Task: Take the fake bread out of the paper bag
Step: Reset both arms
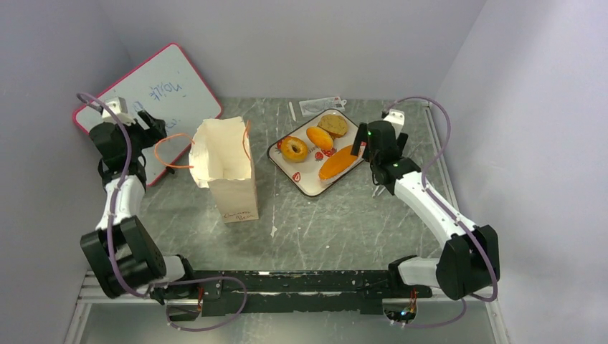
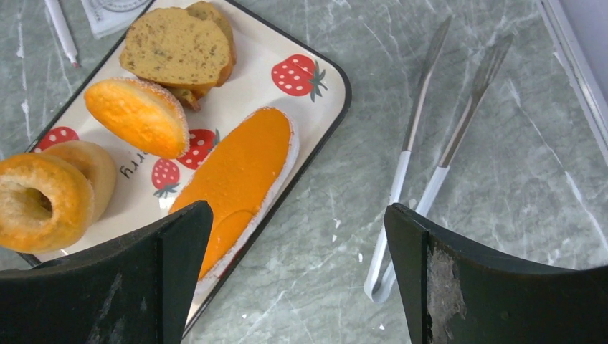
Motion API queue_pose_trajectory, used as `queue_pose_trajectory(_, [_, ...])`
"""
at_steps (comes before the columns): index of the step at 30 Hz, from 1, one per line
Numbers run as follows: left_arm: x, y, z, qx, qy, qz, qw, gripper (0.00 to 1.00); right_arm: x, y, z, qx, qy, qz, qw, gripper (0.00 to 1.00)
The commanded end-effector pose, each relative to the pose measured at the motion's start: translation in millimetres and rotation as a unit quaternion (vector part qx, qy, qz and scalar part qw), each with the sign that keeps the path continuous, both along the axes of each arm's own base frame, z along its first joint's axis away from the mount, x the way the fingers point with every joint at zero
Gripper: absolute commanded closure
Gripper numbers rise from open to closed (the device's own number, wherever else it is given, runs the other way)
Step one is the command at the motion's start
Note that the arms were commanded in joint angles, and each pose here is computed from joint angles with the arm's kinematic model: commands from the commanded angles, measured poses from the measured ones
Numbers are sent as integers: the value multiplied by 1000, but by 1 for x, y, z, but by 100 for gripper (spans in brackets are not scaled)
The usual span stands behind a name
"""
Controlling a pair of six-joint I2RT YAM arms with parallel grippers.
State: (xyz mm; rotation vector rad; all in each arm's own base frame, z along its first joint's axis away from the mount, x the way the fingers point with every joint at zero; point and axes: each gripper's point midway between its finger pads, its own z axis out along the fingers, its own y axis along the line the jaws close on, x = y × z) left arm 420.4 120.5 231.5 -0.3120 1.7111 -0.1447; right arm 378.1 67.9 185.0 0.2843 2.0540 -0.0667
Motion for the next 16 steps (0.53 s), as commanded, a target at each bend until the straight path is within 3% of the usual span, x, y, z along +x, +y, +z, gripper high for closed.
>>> queue_pose_trajectory(1, [-19, -26, 50, 72, -104, -43, 991, 18, -7, -11, -1, -8, -12, -17, 1000, 4])
queue_pose_trajectory(7, [-48, -43, 24, 52, -103, -16, 993, 20, -14, -19, 0, 3, -20, -52, 998, 0])
queue_pose_trajectory(16, [-74, -49, 16, 32, -124, 30, 991, 20, -17, -21, -2, 4, 0, -87, 996, 3])
